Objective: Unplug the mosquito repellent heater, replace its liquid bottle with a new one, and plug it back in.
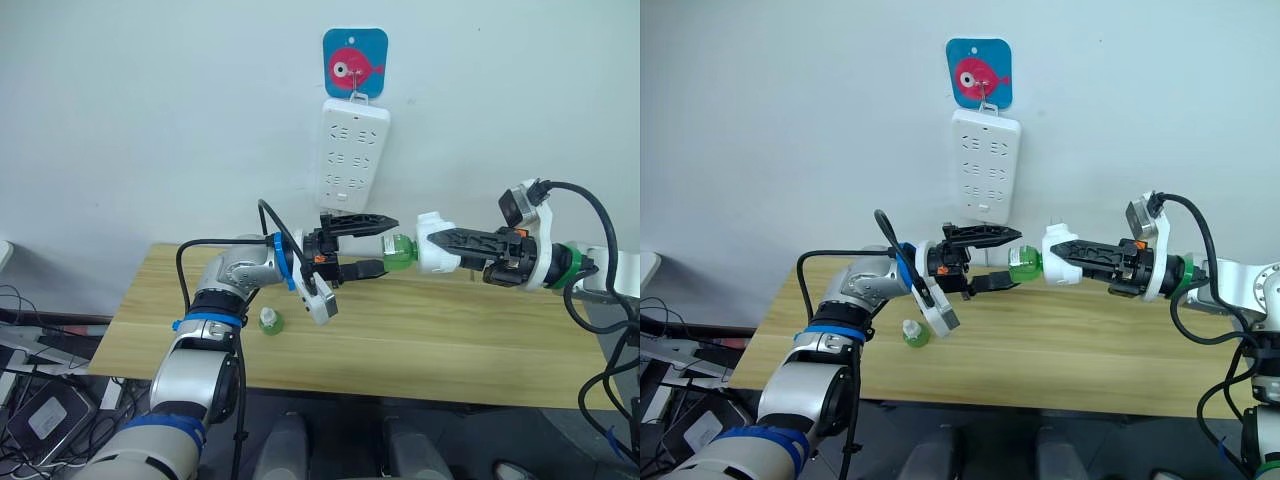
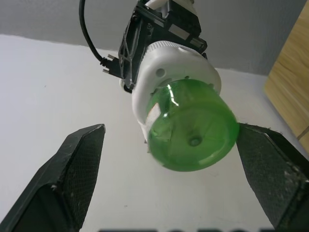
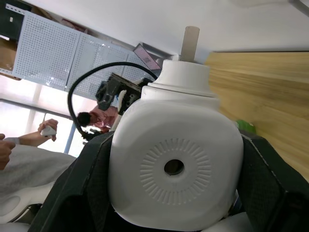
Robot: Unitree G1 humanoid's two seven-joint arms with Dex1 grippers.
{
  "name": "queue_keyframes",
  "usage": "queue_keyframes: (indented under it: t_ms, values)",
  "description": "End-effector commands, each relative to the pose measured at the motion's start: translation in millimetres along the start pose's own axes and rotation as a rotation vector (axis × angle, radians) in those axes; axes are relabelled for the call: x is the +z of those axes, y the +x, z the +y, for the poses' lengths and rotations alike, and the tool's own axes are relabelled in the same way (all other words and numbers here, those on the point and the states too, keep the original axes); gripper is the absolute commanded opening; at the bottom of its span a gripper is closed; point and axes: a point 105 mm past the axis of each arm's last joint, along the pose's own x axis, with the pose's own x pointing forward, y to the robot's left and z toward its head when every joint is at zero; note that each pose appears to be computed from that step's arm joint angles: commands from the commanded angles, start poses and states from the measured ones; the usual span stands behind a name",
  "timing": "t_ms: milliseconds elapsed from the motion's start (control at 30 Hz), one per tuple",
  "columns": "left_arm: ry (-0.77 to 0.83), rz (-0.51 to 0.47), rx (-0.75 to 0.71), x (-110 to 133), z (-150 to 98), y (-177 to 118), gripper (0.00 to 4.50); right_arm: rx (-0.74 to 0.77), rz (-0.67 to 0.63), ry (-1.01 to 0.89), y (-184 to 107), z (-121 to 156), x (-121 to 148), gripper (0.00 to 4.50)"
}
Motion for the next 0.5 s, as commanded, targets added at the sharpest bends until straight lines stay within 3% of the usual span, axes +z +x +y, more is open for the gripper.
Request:
queue_keyframes:
  t_ms: [33, 67, 167, 300, 367, 500]
  values:
    - [0.065, -0.034, 0.035, 2.8, 13.3, 6.7, 4.49, 0.047, -0.01, -0.033, 1.1, 13.9, 2.7, 3.11]
    - [0.069, -0.038, 0.037, 3.1, 13.7, 7.6, 4.49, 0.048, -0.011, -0.033, 1.6, 14.1, 2.7, 3.11]
    - [0.074, -0.054, 0.037, 4.6, 12.9, 10.3, 3.94, 0.048, -0.012, -0.031, 1.6, 13.9, 1.9, 3.11]
    - [0.078, -0.063, 0.039, 5.2, 12.3, 12.8, 2.67, 0.047, -0.011, -0.03, 1.5, 13.5, 1.4, 3.11]
    - [0.076, -0.068, 0.042, 5.2, 12.1, 13.3, 2.25, 0.048, -0.01, -0.03, 1.5, 13.6, 1.4, 3.11]
    - [0.034, -0.076, 0.049, 4.2, 10.6, 13.8, 2.26, 0.047, -0.007, -0.031, 0.9, 13.7, 0.8, 3.11]
